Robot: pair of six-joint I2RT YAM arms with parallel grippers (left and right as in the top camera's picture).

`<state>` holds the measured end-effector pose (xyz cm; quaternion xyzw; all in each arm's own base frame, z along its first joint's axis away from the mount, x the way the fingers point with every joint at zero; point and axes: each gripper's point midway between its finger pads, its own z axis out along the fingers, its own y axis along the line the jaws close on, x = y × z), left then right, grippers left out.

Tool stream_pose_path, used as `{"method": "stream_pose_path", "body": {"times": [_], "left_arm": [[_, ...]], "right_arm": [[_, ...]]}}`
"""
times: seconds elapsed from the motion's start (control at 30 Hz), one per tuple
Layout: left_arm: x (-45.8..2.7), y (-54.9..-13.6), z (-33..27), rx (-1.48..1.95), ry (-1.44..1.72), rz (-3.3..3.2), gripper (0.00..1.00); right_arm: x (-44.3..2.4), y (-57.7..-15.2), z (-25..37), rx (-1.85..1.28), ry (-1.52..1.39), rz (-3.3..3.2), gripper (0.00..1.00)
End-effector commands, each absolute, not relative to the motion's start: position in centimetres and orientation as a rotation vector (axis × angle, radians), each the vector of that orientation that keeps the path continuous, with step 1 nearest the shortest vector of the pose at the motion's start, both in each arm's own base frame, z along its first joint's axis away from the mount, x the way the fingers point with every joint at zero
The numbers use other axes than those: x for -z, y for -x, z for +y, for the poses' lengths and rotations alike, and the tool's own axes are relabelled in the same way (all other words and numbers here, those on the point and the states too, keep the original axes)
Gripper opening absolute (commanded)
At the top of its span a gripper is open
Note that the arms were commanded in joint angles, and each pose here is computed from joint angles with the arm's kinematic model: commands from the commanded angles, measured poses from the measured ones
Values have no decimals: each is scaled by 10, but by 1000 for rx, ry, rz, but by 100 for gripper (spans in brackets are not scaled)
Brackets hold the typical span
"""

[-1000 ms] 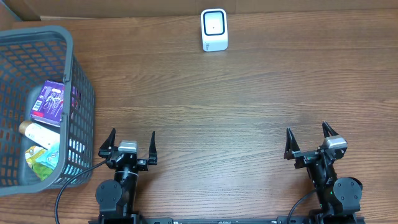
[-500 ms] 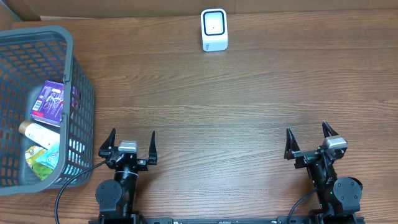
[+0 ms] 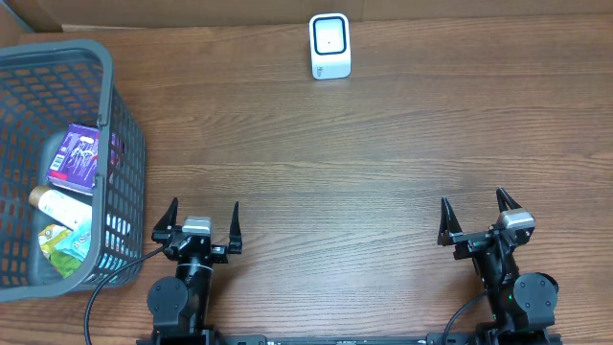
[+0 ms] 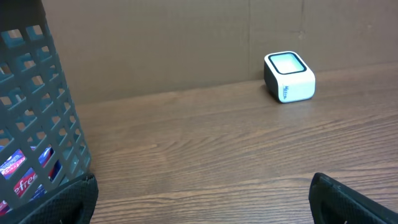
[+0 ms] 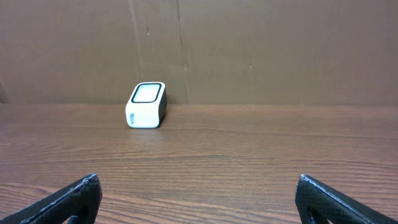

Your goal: Scan the item barcode

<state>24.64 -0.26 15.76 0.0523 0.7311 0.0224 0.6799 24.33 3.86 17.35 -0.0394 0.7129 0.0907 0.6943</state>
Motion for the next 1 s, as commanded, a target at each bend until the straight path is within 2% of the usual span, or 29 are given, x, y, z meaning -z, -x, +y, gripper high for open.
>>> {"method": "stream_pose_path", "body": {"times": [0.0,0.73,0.97], "left_arm": [[-157,-246,0,-54,-98,1640,99],[-156,-246,4,-61,-70,1645,100],[-177,-247,1,55,27,1565,100]], "right_arm": [[-171,-243,40,-204,95,1588,100],[-171,-244,37,-188,80,1589,100],[-171,-245,29,-152,43,1591,100]]}}
